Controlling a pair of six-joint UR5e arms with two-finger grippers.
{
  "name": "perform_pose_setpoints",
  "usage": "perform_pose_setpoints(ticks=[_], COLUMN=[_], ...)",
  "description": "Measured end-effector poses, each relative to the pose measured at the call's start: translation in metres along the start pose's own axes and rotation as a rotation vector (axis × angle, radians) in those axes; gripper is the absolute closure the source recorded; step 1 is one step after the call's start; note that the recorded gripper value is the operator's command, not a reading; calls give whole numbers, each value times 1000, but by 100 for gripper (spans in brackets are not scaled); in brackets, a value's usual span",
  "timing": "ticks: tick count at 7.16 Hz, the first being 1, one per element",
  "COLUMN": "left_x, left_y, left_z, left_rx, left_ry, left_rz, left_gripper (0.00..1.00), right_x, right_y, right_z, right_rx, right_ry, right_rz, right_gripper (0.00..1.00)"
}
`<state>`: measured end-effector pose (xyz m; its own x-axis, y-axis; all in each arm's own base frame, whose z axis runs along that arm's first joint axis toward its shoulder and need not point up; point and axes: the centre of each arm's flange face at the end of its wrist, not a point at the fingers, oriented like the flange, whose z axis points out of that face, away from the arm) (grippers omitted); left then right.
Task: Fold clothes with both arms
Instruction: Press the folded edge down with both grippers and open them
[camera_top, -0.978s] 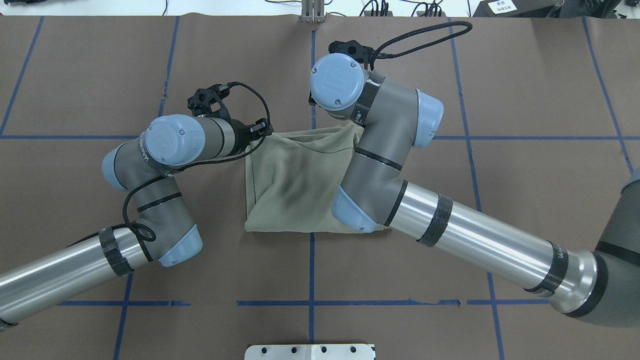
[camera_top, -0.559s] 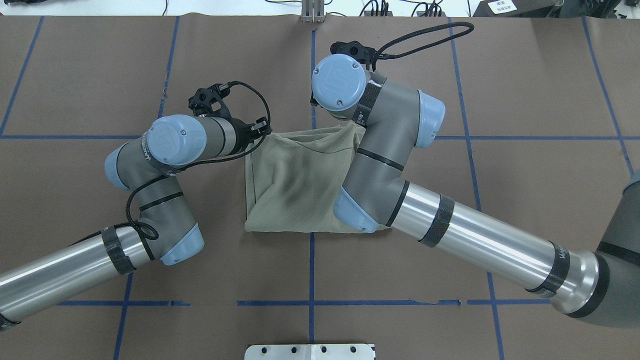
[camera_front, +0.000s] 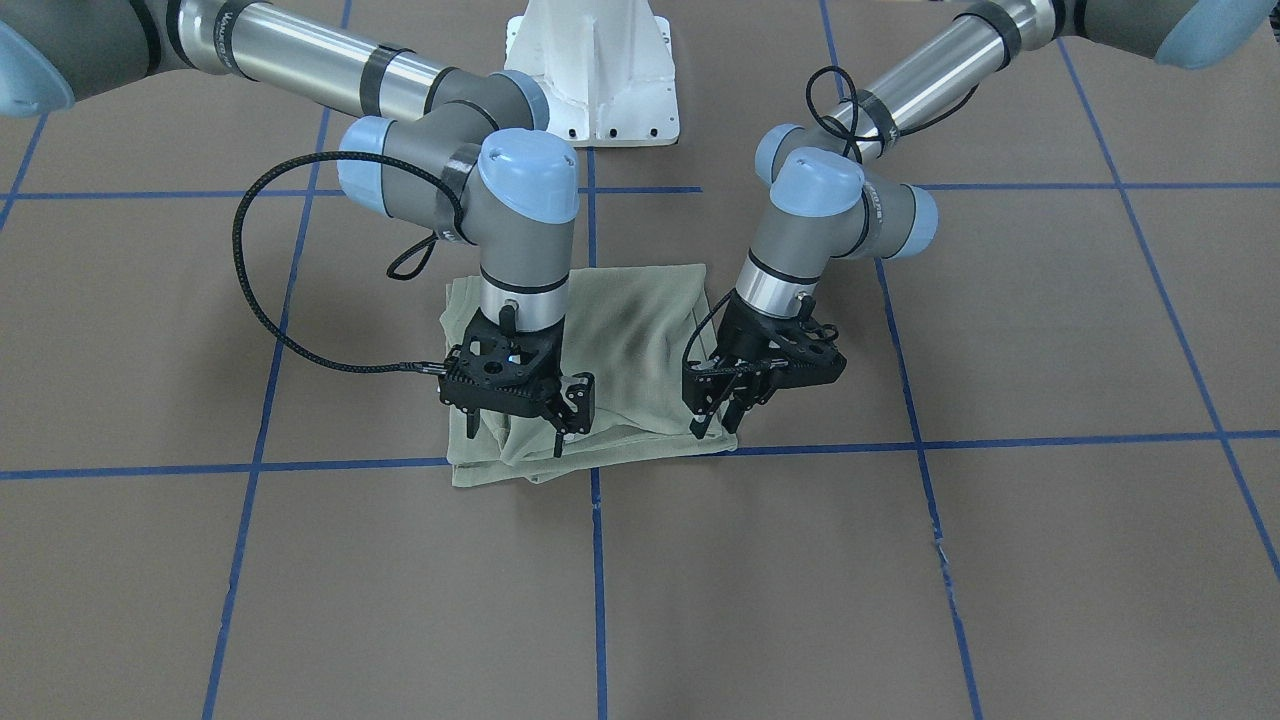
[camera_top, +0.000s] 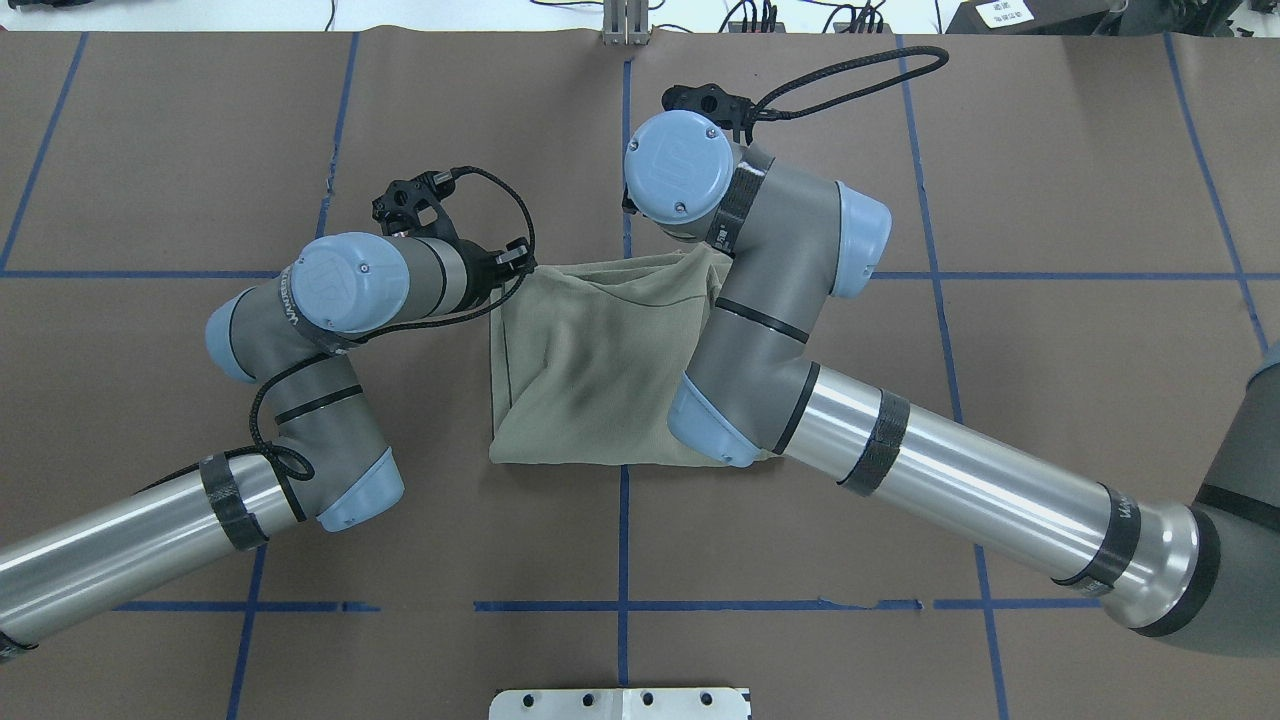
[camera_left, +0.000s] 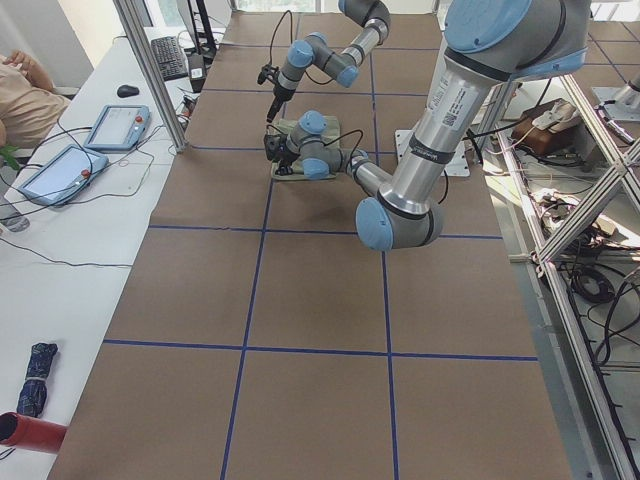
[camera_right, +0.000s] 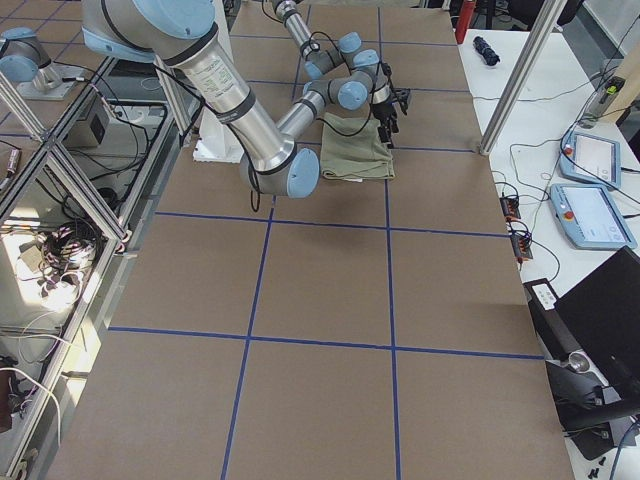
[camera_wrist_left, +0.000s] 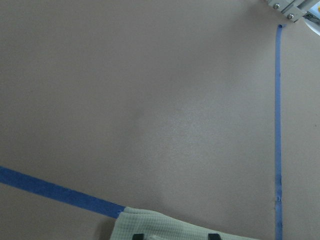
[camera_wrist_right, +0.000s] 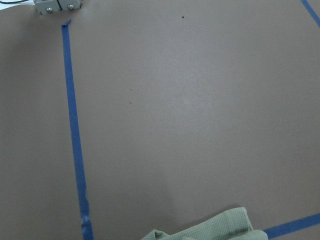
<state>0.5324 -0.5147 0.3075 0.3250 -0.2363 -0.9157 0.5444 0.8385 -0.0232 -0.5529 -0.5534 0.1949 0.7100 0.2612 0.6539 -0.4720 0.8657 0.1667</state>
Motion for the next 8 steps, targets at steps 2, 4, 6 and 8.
perform_pose_setpoints(ticks=[2,4,6,8], left_x=[-2,-3,-9,-13], left_y=[1,-1,-23,-35], left_z=[1,1,-3,-4], left_rx=[-1,1,28,44], left_ry=[-3,-4,-5,-11], left_rz=[1,21,89,105], left_gripper=[100,100,100,78], right_x=[1,1,2,3], right_y=[0,0,0,1], right_z=[1,2,2,4], right_rx=[0,-1,-1,-1], right_ry=[1,3,4,7], right_rz=[0,0,-1,-2], right_gripper=[0,0,0,0])
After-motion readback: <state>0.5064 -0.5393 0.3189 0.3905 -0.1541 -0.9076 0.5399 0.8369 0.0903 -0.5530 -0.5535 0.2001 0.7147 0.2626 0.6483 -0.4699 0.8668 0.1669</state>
